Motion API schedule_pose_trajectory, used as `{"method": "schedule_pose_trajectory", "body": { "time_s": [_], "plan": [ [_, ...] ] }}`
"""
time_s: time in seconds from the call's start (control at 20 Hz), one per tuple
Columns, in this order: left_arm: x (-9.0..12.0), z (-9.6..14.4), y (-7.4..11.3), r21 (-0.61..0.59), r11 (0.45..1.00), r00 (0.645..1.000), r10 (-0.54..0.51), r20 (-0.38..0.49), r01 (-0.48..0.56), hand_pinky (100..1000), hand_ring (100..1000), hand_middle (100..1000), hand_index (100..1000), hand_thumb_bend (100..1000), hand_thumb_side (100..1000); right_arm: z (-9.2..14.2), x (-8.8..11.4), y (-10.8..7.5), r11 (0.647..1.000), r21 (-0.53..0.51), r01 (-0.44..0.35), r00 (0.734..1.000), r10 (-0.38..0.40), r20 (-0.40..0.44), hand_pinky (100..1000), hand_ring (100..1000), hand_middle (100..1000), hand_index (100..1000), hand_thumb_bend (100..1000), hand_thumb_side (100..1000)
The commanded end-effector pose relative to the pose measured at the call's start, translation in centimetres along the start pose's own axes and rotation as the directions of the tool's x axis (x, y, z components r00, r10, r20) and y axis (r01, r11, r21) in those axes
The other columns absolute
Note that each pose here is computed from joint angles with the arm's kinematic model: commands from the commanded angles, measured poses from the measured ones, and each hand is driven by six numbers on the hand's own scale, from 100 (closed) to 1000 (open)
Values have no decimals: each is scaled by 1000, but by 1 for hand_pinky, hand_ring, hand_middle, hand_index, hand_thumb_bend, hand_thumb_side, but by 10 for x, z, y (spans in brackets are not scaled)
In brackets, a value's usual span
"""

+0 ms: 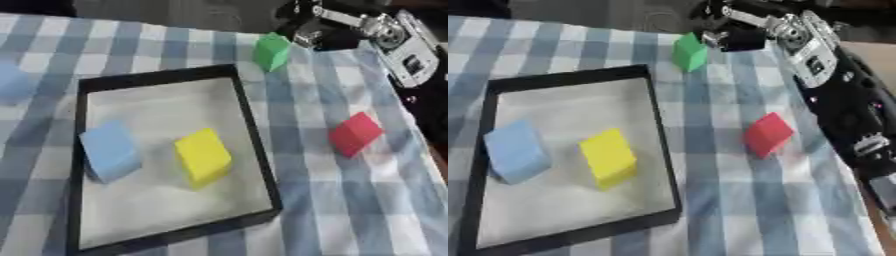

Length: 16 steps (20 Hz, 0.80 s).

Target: Pick up objects on the table and place them in the box.

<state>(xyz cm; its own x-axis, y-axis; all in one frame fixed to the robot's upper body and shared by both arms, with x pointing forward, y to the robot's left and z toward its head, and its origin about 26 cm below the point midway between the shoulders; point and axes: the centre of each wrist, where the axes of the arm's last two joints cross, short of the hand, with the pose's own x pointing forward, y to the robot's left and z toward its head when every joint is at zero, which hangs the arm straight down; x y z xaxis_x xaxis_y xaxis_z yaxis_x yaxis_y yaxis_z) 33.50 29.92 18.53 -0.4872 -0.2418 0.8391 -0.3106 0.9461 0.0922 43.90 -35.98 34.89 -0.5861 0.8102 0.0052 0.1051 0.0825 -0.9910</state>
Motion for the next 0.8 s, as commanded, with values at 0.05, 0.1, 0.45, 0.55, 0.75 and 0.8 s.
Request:
{"method": "schedule_pose_trajectory", "body": {
  "time_s": [0.05,0.1,0.45,0.55,0.75,0.8],
  "plan": [
    [10,-5,5,-4,1000,999,-10,38,11,610,742,709,809,449,617,4,1,-14,999,-16,-35,999,35,-3,905,922,930,924,100,1000],
    [10,-5,5,-4,1000,999,-10,38,10,610,742,709,810,448,617,4,1,-14,999,-13,-36,999,36,-4,906,923,932,927,100,1000],
    [10,-5,5,-6,1000,999,-6,39,7,610,742,708,809,447,618,5,0,-14,999,-17,-49,999,49,-17,905,925,933,928,100,999],
    [10,-5,5,-7,1000,999,-5,39,6,610,743,708,809,447,618,5,0,-13,998,-19,-53,998,52,-19,905,925,934,931,100,996],
    [10,-5,5,-8,1000,999,-3,39,4,610,743,707,808,446,619,5,0,-14,998,-33,-59,998,58,-27,903,924,918,933,100,945],
    [10,-5,5,-8,1000,999,-3,38,3,610,743,707,807,446,619,6,0,-16,997,-47,-58,998,57,-30,900,916,904,926,100,899]
  ]
}}
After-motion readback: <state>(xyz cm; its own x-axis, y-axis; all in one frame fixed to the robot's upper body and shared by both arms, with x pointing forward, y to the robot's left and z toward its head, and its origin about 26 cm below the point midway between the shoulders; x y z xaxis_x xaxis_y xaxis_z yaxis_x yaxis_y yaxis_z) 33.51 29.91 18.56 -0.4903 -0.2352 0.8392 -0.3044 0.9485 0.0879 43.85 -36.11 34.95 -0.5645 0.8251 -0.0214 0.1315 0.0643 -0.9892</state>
